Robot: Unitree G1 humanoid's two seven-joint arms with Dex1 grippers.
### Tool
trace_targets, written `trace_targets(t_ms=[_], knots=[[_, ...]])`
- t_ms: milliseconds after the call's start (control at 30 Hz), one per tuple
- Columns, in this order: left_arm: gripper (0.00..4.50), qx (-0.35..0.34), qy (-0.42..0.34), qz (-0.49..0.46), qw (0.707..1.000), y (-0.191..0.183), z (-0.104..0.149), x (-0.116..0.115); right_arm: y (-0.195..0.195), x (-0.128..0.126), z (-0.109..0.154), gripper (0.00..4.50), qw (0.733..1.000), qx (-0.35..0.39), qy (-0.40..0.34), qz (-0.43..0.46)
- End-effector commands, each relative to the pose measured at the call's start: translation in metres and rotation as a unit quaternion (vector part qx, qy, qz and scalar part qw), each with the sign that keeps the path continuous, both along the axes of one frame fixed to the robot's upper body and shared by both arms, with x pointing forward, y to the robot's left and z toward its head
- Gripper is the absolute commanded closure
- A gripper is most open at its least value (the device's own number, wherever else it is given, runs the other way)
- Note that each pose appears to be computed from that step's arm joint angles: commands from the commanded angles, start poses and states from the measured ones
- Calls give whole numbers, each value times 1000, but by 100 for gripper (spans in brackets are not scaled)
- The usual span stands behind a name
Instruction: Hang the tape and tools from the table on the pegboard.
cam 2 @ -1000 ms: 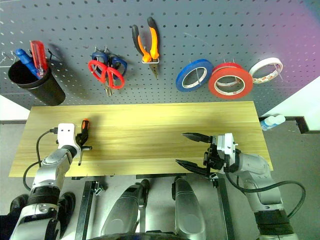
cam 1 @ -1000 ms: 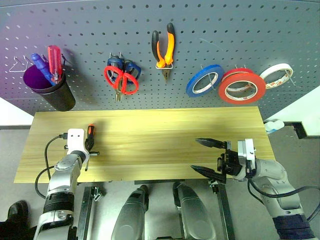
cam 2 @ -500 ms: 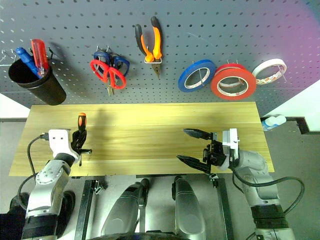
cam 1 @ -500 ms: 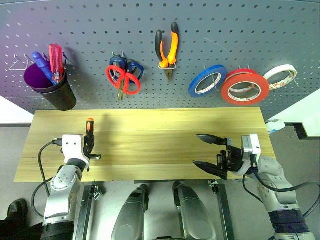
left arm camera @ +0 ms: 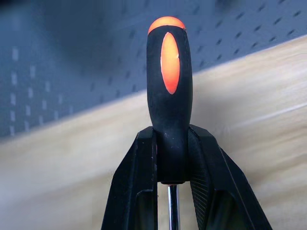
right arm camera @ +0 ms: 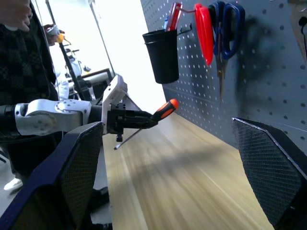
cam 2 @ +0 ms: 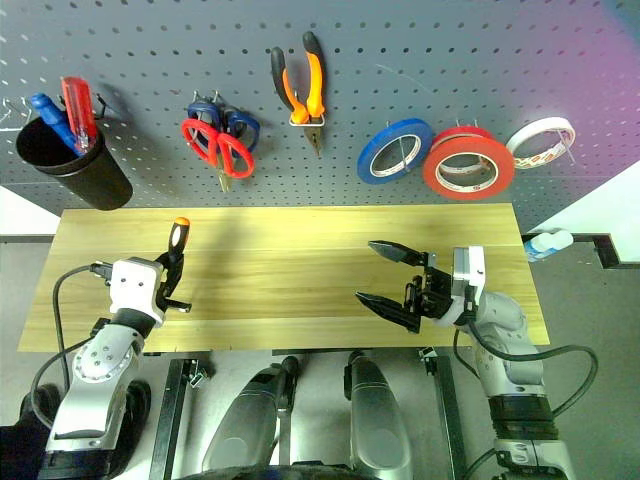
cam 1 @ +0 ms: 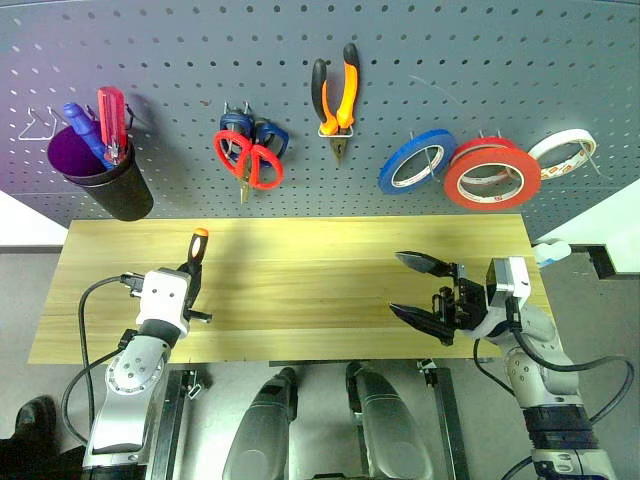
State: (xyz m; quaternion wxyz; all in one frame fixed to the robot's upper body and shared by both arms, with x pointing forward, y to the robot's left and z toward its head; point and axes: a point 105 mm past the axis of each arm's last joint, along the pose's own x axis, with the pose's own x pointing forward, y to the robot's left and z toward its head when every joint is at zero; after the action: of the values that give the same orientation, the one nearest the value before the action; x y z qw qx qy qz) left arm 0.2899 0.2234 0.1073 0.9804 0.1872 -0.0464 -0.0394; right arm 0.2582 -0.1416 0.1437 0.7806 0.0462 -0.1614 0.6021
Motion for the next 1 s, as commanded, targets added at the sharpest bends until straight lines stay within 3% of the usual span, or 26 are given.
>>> trace_targets(t_ms=[33, 567, 1000], knots=[[397, 44, -72, -28, 996, -15, 33, -6, -2, -4, 10, 0, 999, 32, -15, 18], [397, 83, -193, 12, 978, -2, 107, -8, -9, 14, 28, 0, 989, 138, -20, 41], [397, 46, -265, 52, 962, 22, 161, -11, -12, 29, 23, 0, 983, 177, -12, 48]])
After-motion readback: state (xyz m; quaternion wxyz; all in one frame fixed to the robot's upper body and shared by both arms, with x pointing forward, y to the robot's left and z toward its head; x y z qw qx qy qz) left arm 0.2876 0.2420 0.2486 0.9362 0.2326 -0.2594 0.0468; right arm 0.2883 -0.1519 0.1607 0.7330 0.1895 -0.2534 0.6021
